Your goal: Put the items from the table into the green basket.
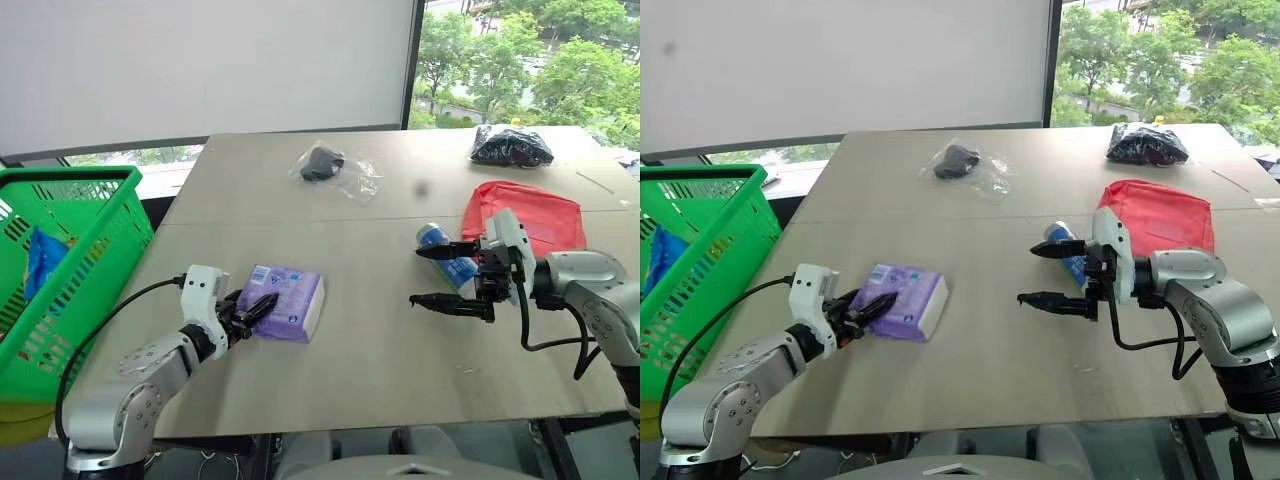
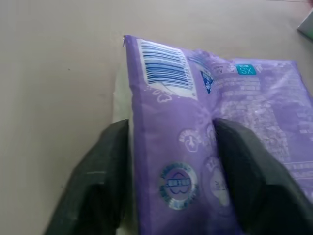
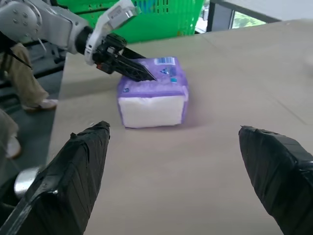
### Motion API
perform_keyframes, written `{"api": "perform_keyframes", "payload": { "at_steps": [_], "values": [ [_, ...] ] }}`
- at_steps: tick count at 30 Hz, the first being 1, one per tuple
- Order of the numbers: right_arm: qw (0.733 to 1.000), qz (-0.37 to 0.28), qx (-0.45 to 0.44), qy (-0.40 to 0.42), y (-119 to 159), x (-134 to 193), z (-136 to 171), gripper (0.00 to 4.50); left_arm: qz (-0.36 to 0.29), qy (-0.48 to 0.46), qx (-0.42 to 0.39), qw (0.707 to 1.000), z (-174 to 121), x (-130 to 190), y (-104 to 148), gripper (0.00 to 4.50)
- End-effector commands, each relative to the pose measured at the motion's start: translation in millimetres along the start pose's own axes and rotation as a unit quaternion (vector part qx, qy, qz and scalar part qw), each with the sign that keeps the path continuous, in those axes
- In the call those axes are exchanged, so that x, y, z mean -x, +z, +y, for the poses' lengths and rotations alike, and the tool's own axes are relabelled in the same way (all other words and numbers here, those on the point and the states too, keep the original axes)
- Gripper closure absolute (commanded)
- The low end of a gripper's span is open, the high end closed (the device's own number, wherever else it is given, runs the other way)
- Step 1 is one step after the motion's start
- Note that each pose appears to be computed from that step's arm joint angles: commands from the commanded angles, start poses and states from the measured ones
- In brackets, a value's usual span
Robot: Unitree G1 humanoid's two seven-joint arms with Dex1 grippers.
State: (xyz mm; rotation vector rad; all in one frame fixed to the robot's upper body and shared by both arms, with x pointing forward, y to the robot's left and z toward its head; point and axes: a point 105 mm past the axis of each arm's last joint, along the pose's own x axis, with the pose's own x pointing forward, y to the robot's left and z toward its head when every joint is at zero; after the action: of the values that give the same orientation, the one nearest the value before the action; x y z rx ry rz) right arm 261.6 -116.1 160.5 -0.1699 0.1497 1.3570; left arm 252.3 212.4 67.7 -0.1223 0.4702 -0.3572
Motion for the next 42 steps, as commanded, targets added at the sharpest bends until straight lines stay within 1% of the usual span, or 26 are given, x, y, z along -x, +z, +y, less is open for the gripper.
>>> {"api": "perform_keyframes", "payload": {
  "at_steps": [1, 2, 3, 4, 6, 7, 8, 10, 13, 14, 16, 17, 18, 19, 21, 23, 25, 26, 29, 30, 32, 34, 36, 39, 41, 42],
  "values": [
    [1.0, -0.01, 0.028, 0.003, 8.0, -1.1, -0.4, 0.0, 0.036, 0.011, 0.002, 0.999, 4.8, -0.8, -15.5, 3.34],
    [1.0, -0.011, 0.029, 0.004, 7.9, -1.4, -0.3, 0.0, 0.027, 0.012, -0.007, 1.0, 6.1, -0.8, -11.8, 3.63],
    [0.999, -0.014, 0.029, 0.005, 8.8, -2.0, 0.4, 0.0, -0.003, 0.011, -0.016, 1.0, 6.7, -0.1, -0.1, 4.04],
    [0.999, -0.018, 0.028, 0.005, 10.1, -2.6, 0.6, 0.0, -0.029, 0.011, -0.021, 0.999, 7.4, 0.9, 10.2, 4.25],
    [0.999, -0.033, 0.024, 0.008, 15.6, -4.3, 1.5, 0.0, -0.088, 0.024, -0.037, 0.995, 12.3, 5.0, 36.0, 4.25],
    [0.999, -0.046, 0.021, 0.012, 20.4, -6.4, 2.2, 0.0, -0.131, 0.045, -0.048, 0.989, 19.5, 10.9, 57.3, 4.25],
    [0.998, -0.054, 0.019, 0.015, 23.6, -7.8, 2.6, 0.0, -0.162, 0.06, -0.056, 0.983, 24.2, 15.8, 71.7, 4.25],
    [0.997, -0.066, 0.017, 0.019, 28.5, -10.5, 2.4, 0.0, -0.21, 0.083, -0.071, 0.972, 31.0, 25.8, 96.1, 4.25],
    [0.995, -0.098, 0.016, 0.026, 40.2, -19.2, 1.4, 0.0, -0.323, 0.175, -0.083, 0.926, 59.0, 63.1, 155.2, 4.25],
    [0.994, -0.104, 0.017, 0.026, 42.8, -21.3, 0.4, 0.0, -0.346, 0.199, -0.082, 0.913, 65.8, 72.9, 166.5, 4.25],
    [0.992, -0.124, 0.018, 0.026, 50.7, -25.7, -2.3, 0.0, -0.425, 0.268, -0.043, 0.863, 89.5, 110.9, 197.2, 4.25],
    [0.991, -0.13, 0.019, 0.025, 53.1, -26.8, -3.2, 0.0, -0.45, 0.287, -0.026, 0.845, 96.7, 123.7, 204.4, 4.25],
    [0.99, -0.14, 0.022, 0.021, 57.0, -28.2, -5.8, 0.0, -0.472, 0.327, -0.014, 0.819, 109.0, 142.9, 210.2, 4.25],
    [0.989, -0.145, 0.024, 0.017, 59.2, -29.0, -7.6, 0.0, -0.481, 0.352, -0.008, 0.803, 115.9, 154.0, 212.4, 4.25],
    [0.985, -0.169, 0.034, 0.009, 68.3, -31.5, -12.7, 0.0, -0.47, 0.457, -0.01, 0.755, 146.5, 191.8, 201.4, 4.25],
    [0.982, -0.185, 0.039, 0.01, 74.8, -33.0, -13.9, 0.0, -0.44, 0.521, -0.008, 0.731, 166.6, 213.1, 186.1, 4.25],
    [0.98, -0.193, 0.045, 0.017, 79.1, -34.6, -12.7, 0.0, -0.397, 0.543, -0.011, 0.74, 181.8, 217.2, 169.5, 3.28],
    [0.979, -0.196, 0.047, 0.019, 81.4, -35.5, -12.0, 0.0, -0.387, 0.547, -0.008, 0.742, 187.0, 218.9, 164.0, 3.01],
    [0.977, -0.207, 0.049, 0.023, 88.8, -36.3, -10.1, 0.0, -0.366, 0.573, 0.002, 0.733, 200.8, 224.6, 153.3, 1.59],
    [0.976, -0.209, 0.05, 0.023, 90.1, -36.3, -9.9, 0.0, -0.353, 0.583, -0.001, 0.732, 204.9, 223.3, 150.5, 1.01],
    [0.978, -0.201, 0.056, 0.013, 88.7, -36.3, -12.4, 0.0, -0.326, 0.557, -0.006, 0.764, 207.0, 200.8, 147.2, 0.08],
    [0.982, -0.181, 0.054, -0.011, 82.1, -35.9, -19.5, 0.0, -0.325, 0.518, -0.011, 0.791, 200.6, 180.5, 150.1, 0.03],
    [0.988, -0.131, 0.056, -0.057, 64.6, -32.9, -34.6, 0.0, -0.33, 0.463, -0.052, 0.821, 182.6, 159.9, 160.8, 0.03],
    [0.99, -0.019, 0.05, -0.127, 25.3, -16.3, -58.3, 0.0, -0.356, 0.312, -0.124, 0.872, 129.8, 125.7, 178.5, 0.03],
    [0.981, 0.068, 0.051, -0.177, -5.3, 1.9, -73.1, 0.0, -0.345, 0.187, -0.17, 0.904, 85.2, 103.5, 176.0, 0.03],
    [0.975, 0.093, 0.053, -0.196, -14.5, 9.0, -78.2, 0.0, -0.335, 0.148, -0.184, 0.912, 70.5, 97.3, 172.1, 0.03]
  ]
}}
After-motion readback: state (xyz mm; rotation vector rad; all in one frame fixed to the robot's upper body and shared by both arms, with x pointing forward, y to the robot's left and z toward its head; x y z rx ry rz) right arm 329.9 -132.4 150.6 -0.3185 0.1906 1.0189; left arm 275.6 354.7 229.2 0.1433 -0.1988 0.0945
